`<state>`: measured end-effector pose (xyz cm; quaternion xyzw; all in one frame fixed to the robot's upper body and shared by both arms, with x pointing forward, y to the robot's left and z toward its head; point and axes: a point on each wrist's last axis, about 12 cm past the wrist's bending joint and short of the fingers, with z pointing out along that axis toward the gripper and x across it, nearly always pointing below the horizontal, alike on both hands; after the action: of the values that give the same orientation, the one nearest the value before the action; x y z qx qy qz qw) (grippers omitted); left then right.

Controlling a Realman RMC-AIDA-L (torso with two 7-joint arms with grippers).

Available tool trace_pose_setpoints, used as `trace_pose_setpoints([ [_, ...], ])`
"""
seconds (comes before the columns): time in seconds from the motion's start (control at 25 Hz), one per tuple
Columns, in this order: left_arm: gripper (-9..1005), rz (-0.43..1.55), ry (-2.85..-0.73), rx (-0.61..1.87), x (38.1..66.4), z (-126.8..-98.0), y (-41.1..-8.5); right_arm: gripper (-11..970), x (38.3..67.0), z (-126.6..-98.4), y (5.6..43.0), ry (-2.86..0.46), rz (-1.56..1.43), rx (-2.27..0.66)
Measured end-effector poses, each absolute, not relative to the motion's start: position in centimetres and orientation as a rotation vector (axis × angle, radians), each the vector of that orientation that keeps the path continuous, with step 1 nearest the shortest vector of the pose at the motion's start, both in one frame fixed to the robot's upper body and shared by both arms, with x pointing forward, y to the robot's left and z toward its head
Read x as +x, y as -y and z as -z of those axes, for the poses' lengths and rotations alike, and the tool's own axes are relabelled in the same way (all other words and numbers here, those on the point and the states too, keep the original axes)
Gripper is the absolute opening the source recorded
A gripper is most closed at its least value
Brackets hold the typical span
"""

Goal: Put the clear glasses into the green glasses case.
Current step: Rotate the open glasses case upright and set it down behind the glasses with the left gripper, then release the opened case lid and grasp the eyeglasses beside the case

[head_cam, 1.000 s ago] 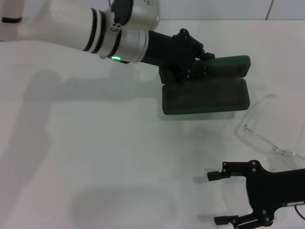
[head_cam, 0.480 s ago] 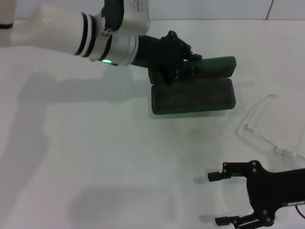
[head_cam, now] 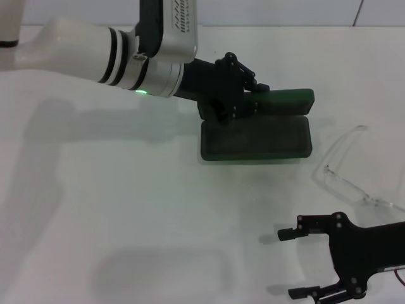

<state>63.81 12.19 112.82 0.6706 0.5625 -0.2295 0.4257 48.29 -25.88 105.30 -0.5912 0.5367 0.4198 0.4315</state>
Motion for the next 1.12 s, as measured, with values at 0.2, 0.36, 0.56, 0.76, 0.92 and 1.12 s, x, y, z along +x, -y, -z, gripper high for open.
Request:
trace_pose_setpoints([
  [0.2,221,0.586,-1.409,1.718,63.6,-112.8,-11.7,811,48.4,-105.3,25.9,-1.339,-1.045,-1.478],
  [0.36,222,0.578,-1.402,1.719,63.6,-112.7,-11.5,811,48.3,-105.2,26.0,-1.341,-1.046,-1.488],
  [0.56,224,0.556,-1.407,1.713,63.8,-112.6,-11.5,811,48.3,-105.2,26.1,-1.347,-1.041,-1.489],
  [0.76,256,0.564,-1.410,1.666,64.0,-112.8,-11.4,810,48.4,-105.1,26.1,-1.353,-1.029,-1.491],
  [0.92,389,0.618,-1.398,1.558,64.0,-113.3,-11.8,810,48.5,-105.2,26.1,-1.354,-1.024,-1.484],
  [1.12,519,0.803,-1.275,1.279,62.8,-114.7,-14.0,811,48.8,-105.4,26.3,-1.355,-1.008,-1.460],
])
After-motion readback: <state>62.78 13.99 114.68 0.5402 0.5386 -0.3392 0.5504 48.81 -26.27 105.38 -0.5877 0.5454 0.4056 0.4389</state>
